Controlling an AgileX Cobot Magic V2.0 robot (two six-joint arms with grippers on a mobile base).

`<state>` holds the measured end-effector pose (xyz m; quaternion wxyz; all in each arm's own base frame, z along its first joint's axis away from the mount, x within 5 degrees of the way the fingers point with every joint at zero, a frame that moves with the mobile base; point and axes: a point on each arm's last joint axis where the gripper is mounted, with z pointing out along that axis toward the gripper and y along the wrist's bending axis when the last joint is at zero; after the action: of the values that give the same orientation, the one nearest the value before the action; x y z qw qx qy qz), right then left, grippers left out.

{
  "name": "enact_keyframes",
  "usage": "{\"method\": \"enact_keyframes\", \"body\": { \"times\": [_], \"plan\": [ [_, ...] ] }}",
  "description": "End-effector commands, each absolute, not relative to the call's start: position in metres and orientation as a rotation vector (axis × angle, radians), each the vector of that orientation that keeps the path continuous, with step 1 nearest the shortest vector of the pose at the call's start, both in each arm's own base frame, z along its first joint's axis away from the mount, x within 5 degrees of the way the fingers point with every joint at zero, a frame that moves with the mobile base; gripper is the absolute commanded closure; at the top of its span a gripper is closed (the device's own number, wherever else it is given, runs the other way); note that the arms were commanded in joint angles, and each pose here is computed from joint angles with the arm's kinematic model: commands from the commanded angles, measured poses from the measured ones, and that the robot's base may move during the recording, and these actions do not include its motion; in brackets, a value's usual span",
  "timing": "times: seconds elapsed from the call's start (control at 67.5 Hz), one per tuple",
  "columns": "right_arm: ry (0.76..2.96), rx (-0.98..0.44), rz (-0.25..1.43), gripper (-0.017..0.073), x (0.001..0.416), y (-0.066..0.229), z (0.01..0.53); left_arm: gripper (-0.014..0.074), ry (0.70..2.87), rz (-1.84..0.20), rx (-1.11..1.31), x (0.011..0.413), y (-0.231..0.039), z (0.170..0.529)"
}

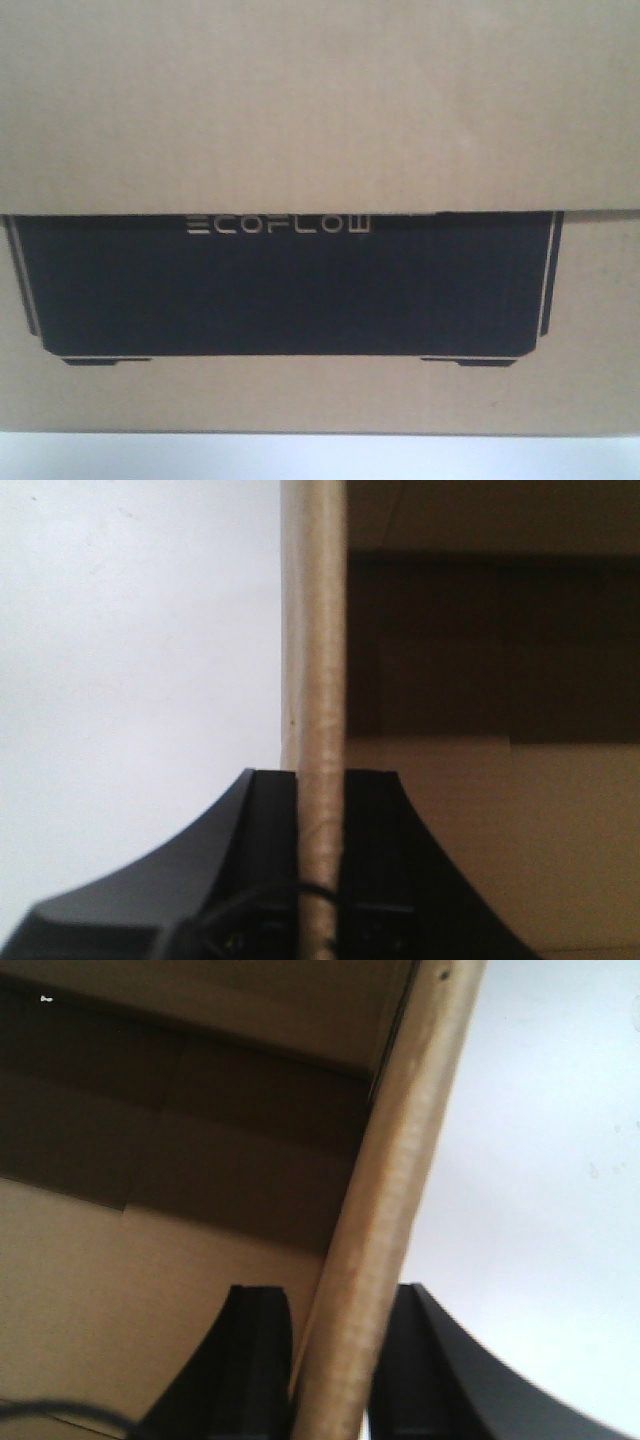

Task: Grab box from left shelf to table start
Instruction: 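Lower the box with both grippers onto the white table, then open both grippers to release the box walls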

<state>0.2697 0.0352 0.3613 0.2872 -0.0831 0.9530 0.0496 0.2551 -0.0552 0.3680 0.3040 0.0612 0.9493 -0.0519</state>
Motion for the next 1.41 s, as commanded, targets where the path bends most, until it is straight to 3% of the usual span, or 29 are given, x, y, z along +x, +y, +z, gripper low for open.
{"method": "enact_keyframes", "body": {
  "times": [0.0,0.237,0.326,0.429,0.548,0.637,0.74,0.814,1.17,1.303,1.392],
  "plan": [
    [2.404,-0.214,0.115,0.0496,0.276,0.034,0.379,0.0693,2.399,-0.146,0.169,0.26,-0.057,0.385],
    [2.456,-0.214,0.115,0.0482,0.284,0.035,0.359,0.0692,2.384,-0.148,0.167,0.264,-0.058,0.383],
    [2.463,-0.215,0.113,0.038,0.284,0.035,0.359,0.0691,2.379,-0.147,0.175,0.264,-0.058,0.384],
    [2.463,-0.22,0.096,0.0191,0.284,0.034,0.358,0.0678,2.379,-0.146,0.177,0.264,-0.058,0.384],
    [2.47,-0.224,0.088,0.0013,0.283,0.033,0.358,0.0538,2.39,-0.146,0.178,0.264,-0.058,0.383],
    [2.476,-0.225,0.088,-0.0046,0.282,0.033,0.358,0.0318,2.395,-0.149,0.177,0.263,-0.058,0.383],
    [2.47,-0.225,0.088,-0.0046,0.28,0.033,0.36,0.0094,2.395,-0.151,0.176,0.263,-0.058,0.383],
    [2.458,-0.225,0.087,-0.0046,0.278,0.033,0.363,0.0025,2.4,-0.155,0.176,0.263,-0.058,0.383],
    [2.328,-0.213,0.086,-0.003,0.247,0.03,0.398,0.0036,2.338,-0.134,0.179,0.241,-0.052,0.409],
    [2.244,-0.209,0.085,0.004,0.222,0.027,0.418,0.0047,2.232,-0.148,0.171,0.214,-0.046,0.436],
    [2.158,-0.205,0.084,0.0156,0.195,0.025,0.437,0.0124,2.16,-0.156,0.165,0.186,-0.04,0.453]
  ]
}}
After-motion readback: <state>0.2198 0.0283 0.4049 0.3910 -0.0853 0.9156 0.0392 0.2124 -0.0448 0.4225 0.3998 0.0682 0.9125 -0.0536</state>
